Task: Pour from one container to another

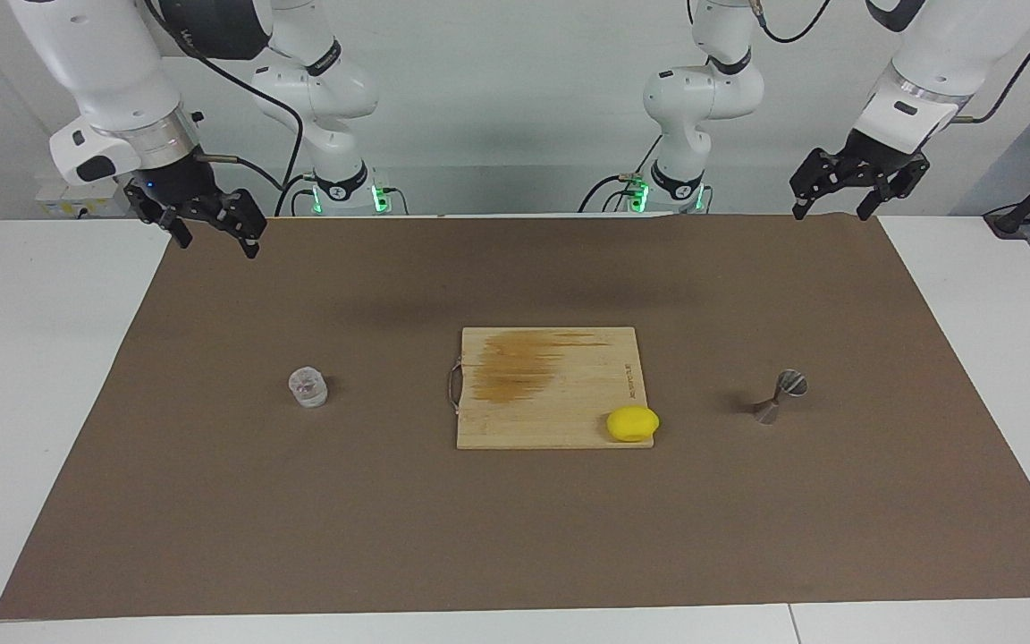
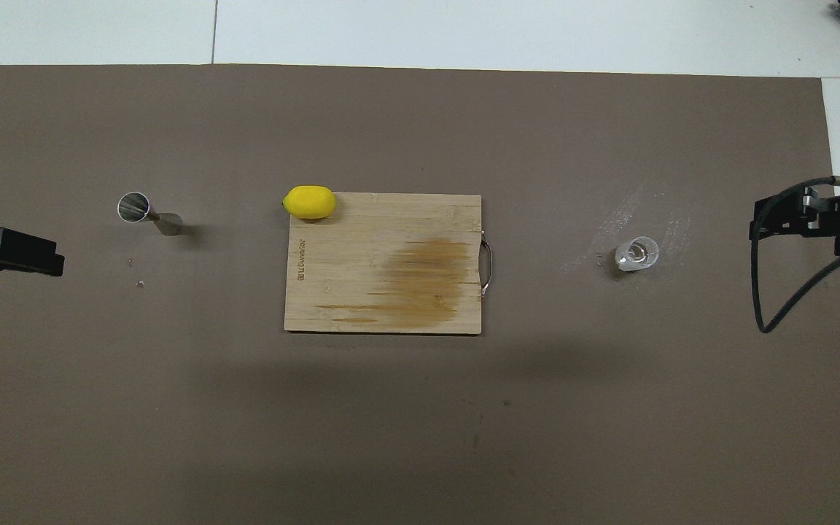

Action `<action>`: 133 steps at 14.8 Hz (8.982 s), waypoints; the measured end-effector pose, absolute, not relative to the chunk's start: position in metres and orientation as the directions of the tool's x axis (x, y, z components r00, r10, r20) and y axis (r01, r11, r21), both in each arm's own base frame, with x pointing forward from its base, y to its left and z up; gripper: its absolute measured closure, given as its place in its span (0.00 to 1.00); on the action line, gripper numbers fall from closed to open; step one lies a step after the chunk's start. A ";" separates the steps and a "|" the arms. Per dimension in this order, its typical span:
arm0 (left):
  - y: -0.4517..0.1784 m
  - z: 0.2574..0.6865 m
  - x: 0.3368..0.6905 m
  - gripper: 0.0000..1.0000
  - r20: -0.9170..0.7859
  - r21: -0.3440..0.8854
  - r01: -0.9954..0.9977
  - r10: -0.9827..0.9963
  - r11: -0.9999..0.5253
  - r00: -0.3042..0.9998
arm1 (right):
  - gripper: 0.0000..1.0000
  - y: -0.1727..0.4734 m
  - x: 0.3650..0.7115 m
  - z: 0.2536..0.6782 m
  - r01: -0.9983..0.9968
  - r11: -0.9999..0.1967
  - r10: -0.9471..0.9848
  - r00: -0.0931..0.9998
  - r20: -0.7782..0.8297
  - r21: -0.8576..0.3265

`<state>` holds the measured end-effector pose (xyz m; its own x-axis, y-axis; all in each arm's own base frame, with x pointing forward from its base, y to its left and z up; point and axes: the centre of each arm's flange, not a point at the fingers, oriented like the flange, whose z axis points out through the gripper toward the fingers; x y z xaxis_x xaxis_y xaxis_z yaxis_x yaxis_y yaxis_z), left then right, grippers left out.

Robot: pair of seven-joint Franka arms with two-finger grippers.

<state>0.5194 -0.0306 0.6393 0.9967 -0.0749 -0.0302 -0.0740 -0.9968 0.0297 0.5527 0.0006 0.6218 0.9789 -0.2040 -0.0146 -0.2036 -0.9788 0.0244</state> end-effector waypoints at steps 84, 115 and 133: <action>0.051 0.315 0.528 0.16 -0.868 -0.009 0.495 0.239 0.869 -0.435 | 0.00 0.001 0.553 0.622 -0.204 -0.979 -0.204 0.979 -0.015 0.024; 0.040 0.336 0.539 0.49 -0.882 0.019 0.504 0.252 0.864 -0.399 | 0.00 0.001 0.552 0.621 -0.204 -0.979 -0.204 0.979 -0.021 0.026; -0.171 0.415 0.550 0.49 -0.940 -0.012 0.745 0.247 0.667 -0.237 | 0.06 0.008 0.560 0.623 -0.701 -0.705 -0.697 0.713 -0.072 -0.109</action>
<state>0.5498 -0.1707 0.4155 -0.2365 0.2466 -0.9398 0.7449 0.6671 -0.0125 0.5601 0.0081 0.6229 0.7131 -0.6974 -0.0721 -0.7006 -0.7052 -0.1086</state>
